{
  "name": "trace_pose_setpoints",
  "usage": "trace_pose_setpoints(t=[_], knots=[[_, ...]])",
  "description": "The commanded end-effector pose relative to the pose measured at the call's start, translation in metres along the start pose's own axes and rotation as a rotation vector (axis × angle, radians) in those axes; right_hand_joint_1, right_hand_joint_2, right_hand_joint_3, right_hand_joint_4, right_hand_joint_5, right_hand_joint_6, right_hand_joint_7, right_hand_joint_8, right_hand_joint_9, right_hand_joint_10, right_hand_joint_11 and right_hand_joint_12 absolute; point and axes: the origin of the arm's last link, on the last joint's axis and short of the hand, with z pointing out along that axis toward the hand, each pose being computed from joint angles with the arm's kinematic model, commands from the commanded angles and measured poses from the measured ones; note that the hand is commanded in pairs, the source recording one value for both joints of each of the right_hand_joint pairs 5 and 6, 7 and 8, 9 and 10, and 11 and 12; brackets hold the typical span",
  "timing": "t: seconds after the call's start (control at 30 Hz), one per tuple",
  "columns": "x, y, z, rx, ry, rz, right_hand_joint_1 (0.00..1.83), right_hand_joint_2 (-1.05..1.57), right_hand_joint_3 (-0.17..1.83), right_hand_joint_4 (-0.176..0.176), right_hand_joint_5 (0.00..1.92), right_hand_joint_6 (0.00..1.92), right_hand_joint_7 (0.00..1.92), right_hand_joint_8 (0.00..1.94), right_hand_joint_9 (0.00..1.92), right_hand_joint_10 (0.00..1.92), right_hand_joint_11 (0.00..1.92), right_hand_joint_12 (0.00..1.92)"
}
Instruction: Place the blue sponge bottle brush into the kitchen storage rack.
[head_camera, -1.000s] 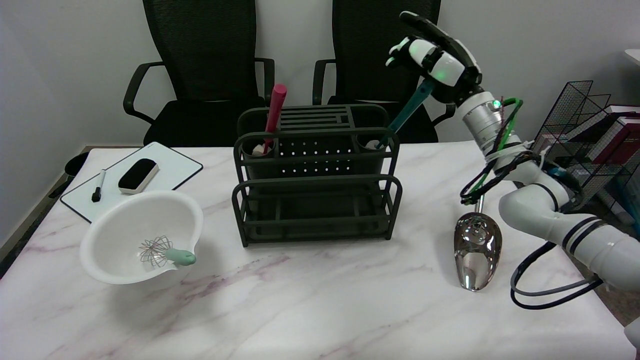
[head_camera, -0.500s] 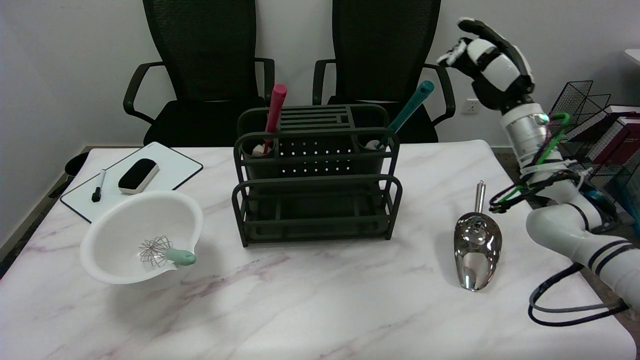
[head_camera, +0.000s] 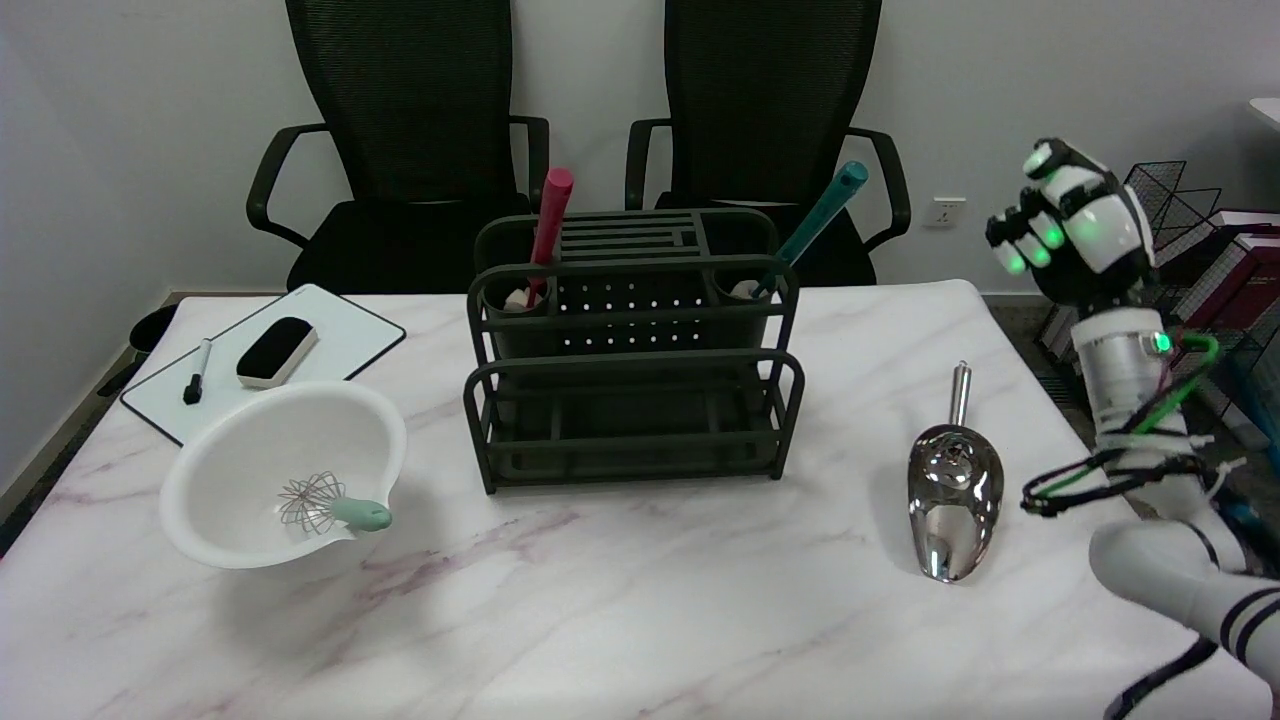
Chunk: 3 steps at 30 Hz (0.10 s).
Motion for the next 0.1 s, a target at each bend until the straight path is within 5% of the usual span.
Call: trace_pose_setpoints(t=[0.03, 0.1], knots=[[-0.006, 0.022, -0.132, -0.024, 0.078, -0.053, 0.80, 1.57, 0.90, 0.000, 1.74, 1.74, 1.92, 1.92, 1.92, 1.92, 1.85, 1.85], [-0.020, 0.028, -0.141, -0.028, 0.059, -0.017, 0.80, 1.57, 0.90, 0.000, 1.75, 1.75, 1.92, 1.92, 1.92, 1.92, 1.86, 1.86]])
